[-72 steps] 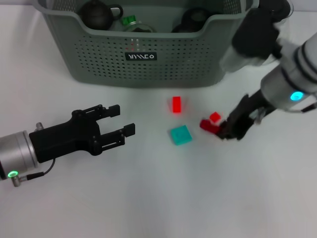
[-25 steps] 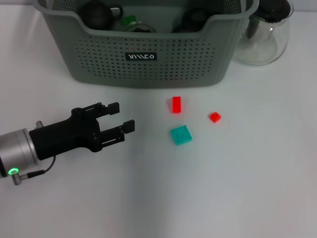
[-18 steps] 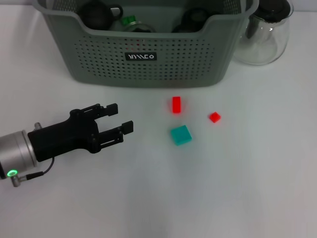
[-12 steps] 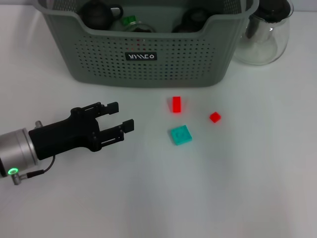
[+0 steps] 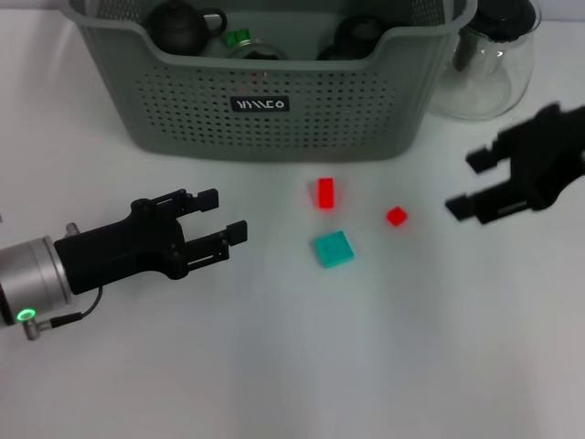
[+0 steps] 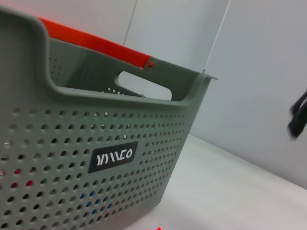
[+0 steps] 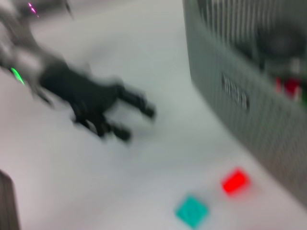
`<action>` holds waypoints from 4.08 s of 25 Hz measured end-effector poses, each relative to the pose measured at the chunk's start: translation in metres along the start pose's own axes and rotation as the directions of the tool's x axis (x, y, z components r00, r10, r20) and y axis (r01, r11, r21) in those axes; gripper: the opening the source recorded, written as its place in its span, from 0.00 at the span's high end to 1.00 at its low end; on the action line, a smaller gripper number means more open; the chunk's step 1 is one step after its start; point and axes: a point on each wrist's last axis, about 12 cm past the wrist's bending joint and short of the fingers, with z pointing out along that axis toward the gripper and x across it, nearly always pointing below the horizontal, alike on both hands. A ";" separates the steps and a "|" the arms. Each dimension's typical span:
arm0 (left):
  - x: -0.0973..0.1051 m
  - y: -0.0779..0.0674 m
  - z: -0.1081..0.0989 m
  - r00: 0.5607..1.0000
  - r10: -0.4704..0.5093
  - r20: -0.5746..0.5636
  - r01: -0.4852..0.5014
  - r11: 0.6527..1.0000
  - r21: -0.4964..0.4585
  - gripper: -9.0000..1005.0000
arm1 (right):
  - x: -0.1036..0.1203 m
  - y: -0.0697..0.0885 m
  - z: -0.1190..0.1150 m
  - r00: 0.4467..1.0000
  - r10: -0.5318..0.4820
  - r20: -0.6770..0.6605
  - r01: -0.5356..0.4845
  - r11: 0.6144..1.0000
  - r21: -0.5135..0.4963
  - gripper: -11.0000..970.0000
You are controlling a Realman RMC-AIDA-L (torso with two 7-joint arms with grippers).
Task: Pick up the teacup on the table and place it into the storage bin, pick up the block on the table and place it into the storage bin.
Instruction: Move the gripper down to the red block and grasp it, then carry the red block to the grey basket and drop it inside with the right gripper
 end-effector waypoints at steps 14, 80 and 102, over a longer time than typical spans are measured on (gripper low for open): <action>0.004 -0.003 0.001 1.000 -0.013 0.002 0.013 1.000 0.006 0.29 | -0.027 -0.029 0.099 0.932 0.176 -0.318 -0.139 0.981 0.137 0.41; 0.005 0.000 0.000 1.000 -0.017 -0.003 0.017 1.000 -0.021 0.29 | -0.096 0.043 -0.023 0.829 -0.034 0.559 0.003 0.998 0.056 0.79; 0.005 0.001 0.003 1.000 -0.018 -0.008 0.018 1.000 -0.019 0.29 | -0.163 -0.058 0.141 0.986 0.074 0.151 -0.126 0.922 0.367 0.79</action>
